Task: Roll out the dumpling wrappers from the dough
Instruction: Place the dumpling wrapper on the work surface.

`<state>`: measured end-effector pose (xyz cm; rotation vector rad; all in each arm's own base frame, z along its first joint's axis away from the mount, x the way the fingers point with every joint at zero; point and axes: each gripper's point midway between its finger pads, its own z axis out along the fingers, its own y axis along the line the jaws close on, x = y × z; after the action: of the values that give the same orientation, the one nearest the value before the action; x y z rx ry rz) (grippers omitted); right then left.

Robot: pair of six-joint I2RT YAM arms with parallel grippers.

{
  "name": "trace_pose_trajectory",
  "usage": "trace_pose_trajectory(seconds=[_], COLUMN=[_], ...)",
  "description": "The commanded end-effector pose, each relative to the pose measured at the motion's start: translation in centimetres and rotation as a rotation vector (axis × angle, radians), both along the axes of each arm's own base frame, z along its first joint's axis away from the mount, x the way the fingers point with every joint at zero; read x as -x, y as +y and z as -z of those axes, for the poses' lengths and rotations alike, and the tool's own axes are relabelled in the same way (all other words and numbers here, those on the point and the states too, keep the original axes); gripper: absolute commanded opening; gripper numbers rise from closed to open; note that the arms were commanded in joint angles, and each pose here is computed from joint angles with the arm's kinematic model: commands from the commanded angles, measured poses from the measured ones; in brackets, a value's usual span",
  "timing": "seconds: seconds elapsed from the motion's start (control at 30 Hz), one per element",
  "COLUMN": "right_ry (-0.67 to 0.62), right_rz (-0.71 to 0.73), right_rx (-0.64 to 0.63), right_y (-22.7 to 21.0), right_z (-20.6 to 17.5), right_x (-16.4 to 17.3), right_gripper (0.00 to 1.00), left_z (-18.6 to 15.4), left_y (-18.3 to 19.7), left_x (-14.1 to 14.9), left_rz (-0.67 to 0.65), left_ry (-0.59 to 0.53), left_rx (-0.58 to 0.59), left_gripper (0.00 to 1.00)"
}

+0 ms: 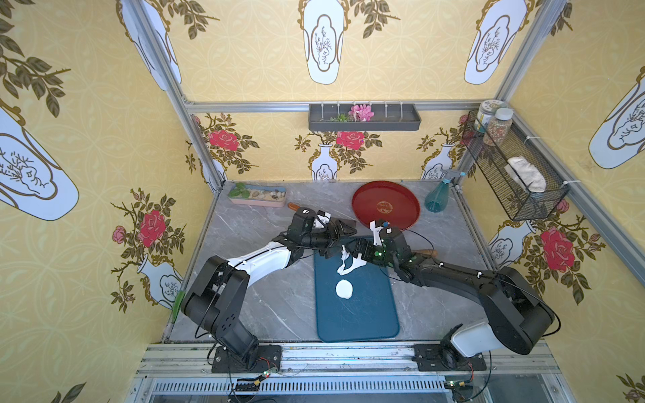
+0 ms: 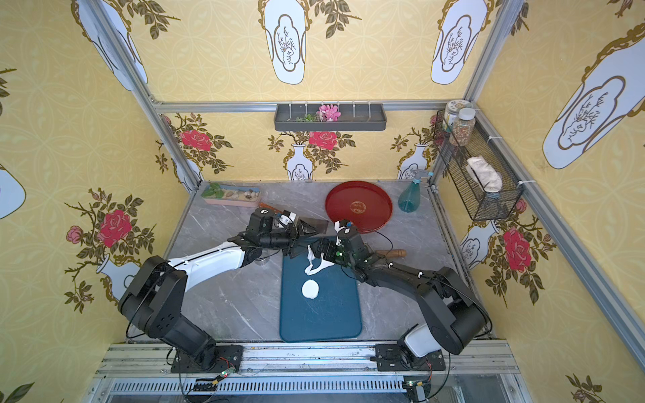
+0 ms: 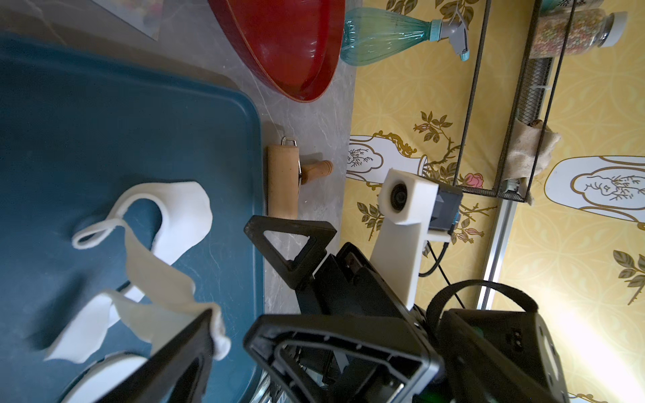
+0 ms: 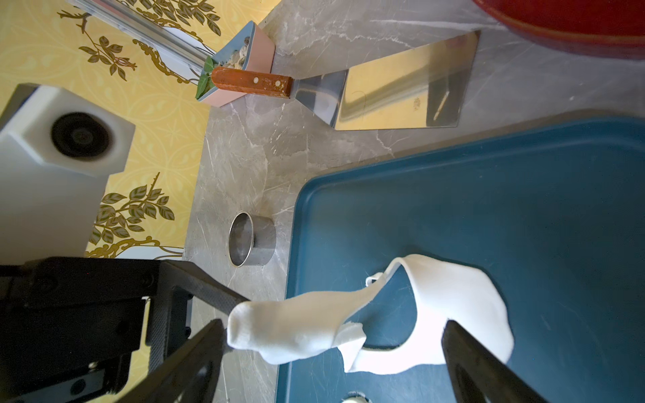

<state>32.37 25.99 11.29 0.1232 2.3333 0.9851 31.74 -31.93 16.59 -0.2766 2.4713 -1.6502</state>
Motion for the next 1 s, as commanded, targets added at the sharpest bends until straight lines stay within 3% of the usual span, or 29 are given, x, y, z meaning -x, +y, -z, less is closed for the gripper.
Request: trace_pose_trajectory(seconds=[0.0,0.43,0.97], right_ry=[-0.017,-0.027,0.007], right_rz=[0.009,-0.054,-0.028], right_rx=[0.002,-0.086,-0.063], right_y=[-0.3,1.7,1.9], right_z=[-0.4,-1.6,-0.3], right_x=[-0.2,0.1,-0.6], right_gripper=[0.97,0.97,0.97], left_z=[-0.1,-0.5,-0.6], left_y=[-0.1,-0.2,-0.1], left_x=[-0.2,-0.3,-0.1], left_rz=[0.006,0.008,0.014], left_ry=[-0.024,-0.032,-0.031], left_rx=[-0.001,0.003,0.007], left_gripper=[1.00,1.00,1.00])
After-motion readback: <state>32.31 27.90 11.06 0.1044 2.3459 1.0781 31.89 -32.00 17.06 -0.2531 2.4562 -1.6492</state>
